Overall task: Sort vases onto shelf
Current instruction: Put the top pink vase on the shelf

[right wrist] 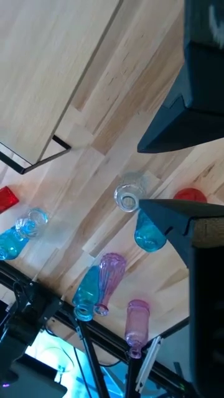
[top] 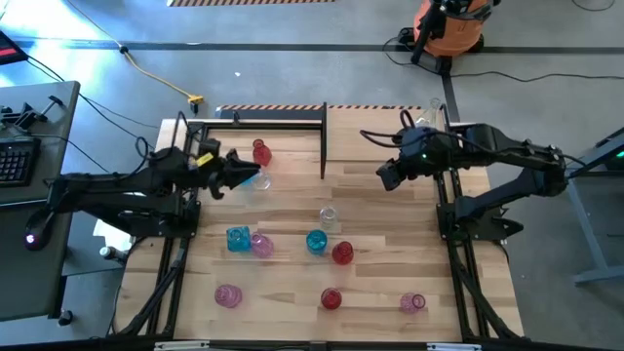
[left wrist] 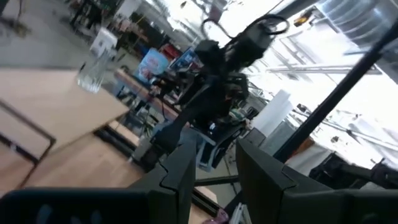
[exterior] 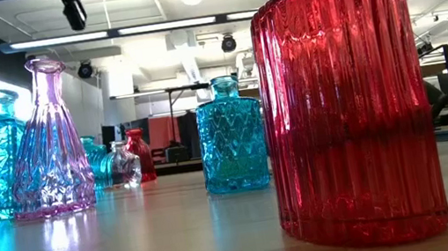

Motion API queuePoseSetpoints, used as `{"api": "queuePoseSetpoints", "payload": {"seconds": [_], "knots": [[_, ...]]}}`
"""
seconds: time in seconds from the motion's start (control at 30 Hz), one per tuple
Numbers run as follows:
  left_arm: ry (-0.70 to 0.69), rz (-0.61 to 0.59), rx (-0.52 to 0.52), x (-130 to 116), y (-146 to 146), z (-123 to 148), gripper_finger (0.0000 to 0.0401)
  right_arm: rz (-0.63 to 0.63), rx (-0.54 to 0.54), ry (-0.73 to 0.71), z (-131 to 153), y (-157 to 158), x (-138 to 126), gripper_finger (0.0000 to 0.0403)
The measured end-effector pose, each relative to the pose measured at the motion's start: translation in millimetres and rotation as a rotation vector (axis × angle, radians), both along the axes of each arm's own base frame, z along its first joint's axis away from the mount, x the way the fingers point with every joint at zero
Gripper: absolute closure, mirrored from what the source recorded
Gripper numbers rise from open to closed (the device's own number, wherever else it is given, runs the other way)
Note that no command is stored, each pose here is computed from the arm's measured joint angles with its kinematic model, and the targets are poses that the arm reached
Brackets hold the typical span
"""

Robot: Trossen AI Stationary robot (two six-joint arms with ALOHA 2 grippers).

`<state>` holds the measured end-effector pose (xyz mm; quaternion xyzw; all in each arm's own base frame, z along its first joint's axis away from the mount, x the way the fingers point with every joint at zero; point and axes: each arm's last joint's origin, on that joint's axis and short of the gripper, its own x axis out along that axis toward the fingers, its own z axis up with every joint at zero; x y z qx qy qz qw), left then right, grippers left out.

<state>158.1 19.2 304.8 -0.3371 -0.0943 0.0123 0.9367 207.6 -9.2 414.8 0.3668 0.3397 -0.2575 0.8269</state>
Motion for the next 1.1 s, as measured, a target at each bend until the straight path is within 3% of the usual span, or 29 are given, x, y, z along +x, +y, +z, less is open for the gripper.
{"api": "queuePoseSetpoints", "payload": {"seconds": [0.17,0.5,0.77,1.1], "knots": [[0.017,-0.022,-0.124,14.6,2.3,-6.8,0.0295,0.002,-0.027,0.001,0.1,4.0,0.0,0.0292],[0.014,-0.173,-0.213,33.4,0.7,-7.0,0.0295,0.000,-0.074,0.005,0.3,5.5,-0.1,0.0292],[0.029,-0.247,-0.144,47.5,0.1,35.3,0.0295,-0.008,-0.111,0.009,0.5,4.6,-0.2,0.0292],[0.305,-0.234,-0.181,55.1,0.3,71.0,0.0295,-0.001,-0.119,0.016,0.3,4.6,-0.5,0.0292]]}}
